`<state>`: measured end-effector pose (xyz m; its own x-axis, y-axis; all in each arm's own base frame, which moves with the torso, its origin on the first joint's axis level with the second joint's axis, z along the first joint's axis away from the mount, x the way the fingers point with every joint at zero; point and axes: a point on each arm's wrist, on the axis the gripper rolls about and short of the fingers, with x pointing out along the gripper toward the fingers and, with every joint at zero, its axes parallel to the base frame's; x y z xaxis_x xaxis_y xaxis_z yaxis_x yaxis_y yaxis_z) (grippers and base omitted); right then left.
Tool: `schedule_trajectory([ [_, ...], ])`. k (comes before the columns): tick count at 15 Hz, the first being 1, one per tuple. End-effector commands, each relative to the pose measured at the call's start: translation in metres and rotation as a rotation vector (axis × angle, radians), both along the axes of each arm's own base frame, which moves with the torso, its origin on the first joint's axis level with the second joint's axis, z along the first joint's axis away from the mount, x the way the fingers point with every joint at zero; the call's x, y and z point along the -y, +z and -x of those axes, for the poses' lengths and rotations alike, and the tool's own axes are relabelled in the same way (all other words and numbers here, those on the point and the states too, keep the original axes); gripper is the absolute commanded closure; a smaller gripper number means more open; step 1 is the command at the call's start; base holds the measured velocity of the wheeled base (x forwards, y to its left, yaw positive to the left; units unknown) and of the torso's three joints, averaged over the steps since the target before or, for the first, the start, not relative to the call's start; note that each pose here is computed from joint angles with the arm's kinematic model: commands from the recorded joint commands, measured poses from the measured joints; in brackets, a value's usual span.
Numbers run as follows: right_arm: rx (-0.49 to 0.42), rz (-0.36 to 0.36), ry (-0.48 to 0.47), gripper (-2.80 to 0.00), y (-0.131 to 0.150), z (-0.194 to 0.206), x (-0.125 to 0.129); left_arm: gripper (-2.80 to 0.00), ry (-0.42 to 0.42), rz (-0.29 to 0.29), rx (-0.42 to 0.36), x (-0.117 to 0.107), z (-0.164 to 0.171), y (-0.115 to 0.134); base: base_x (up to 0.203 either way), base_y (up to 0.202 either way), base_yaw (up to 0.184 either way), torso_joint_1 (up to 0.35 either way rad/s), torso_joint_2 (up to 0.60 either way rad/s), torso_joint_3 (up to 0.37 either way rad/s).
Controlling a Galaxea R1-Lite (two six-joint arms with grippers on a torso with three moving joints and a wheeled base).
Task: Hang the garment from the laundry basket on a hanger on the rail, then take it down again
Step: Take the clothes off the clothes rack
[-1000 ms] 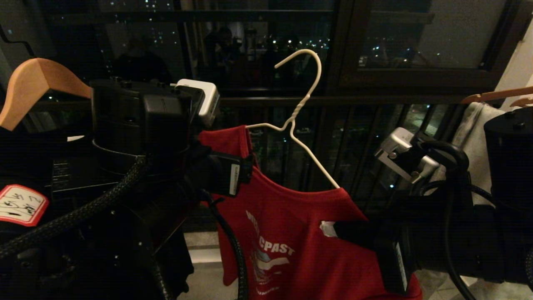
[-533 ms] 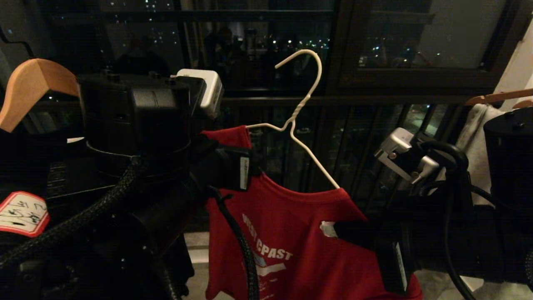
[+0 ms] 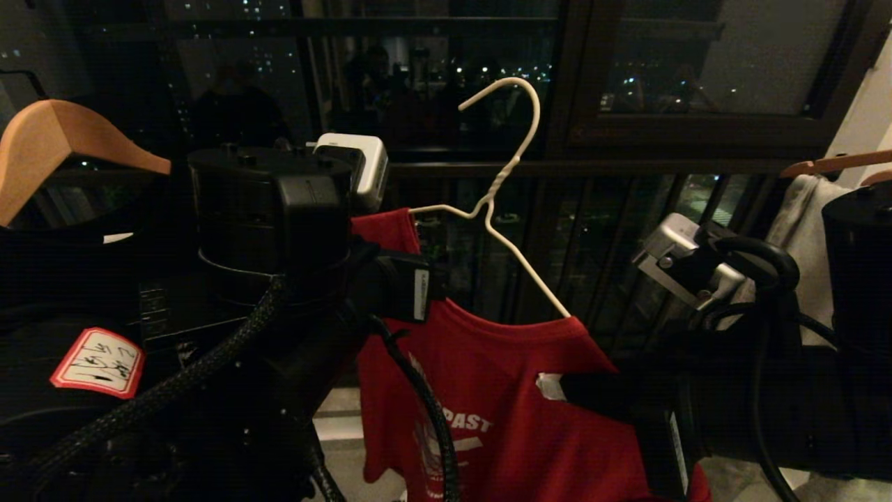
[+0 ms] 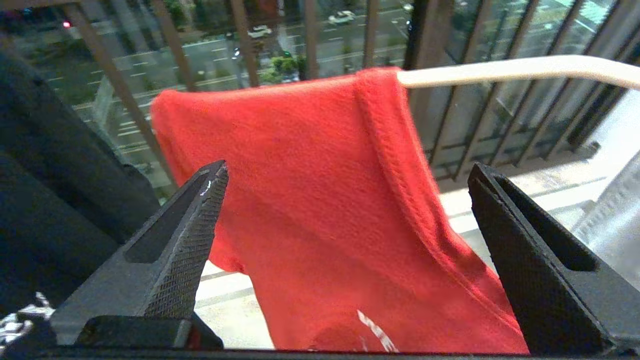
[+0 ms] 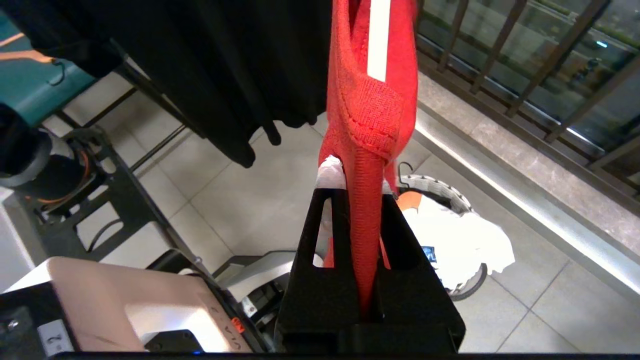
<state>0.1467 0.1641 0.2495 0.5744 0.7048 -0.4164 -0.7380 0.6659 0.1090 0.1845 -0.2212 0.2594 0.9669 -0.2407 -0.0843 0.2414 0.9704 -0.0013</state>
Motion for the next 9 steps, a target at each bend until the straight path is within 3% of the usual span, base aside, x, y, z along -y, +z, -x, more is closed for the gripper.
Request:
schedule_trajectory([
  [1,0.004,-0.004,-0.001,0.00,0.0010,0.0003,0.0002,-2.80,0.012,0.005,0.005,-0.0011,-0.0001,0.0015,0.000,0.000,0.000,0.000,0.00,0.000],
  [3,0.013,0.005,-0.028,0.00,0.0011,-0.0005,0.0003,-2.80,0.060,-0.003,0.011,-0.0033,-0.0036,0.0022,0.000,0.000,0.000,0.000,0.00,0.000],
  [9,0.013,0.003,-0.030,0.00,0.0017,-0.0009,0.0000,-2.80,0.072,-0.002,0.014,-0.0057,-0.0055,0.0034,0.000,0.000,0.000,0.000,0.00,0.000],
])
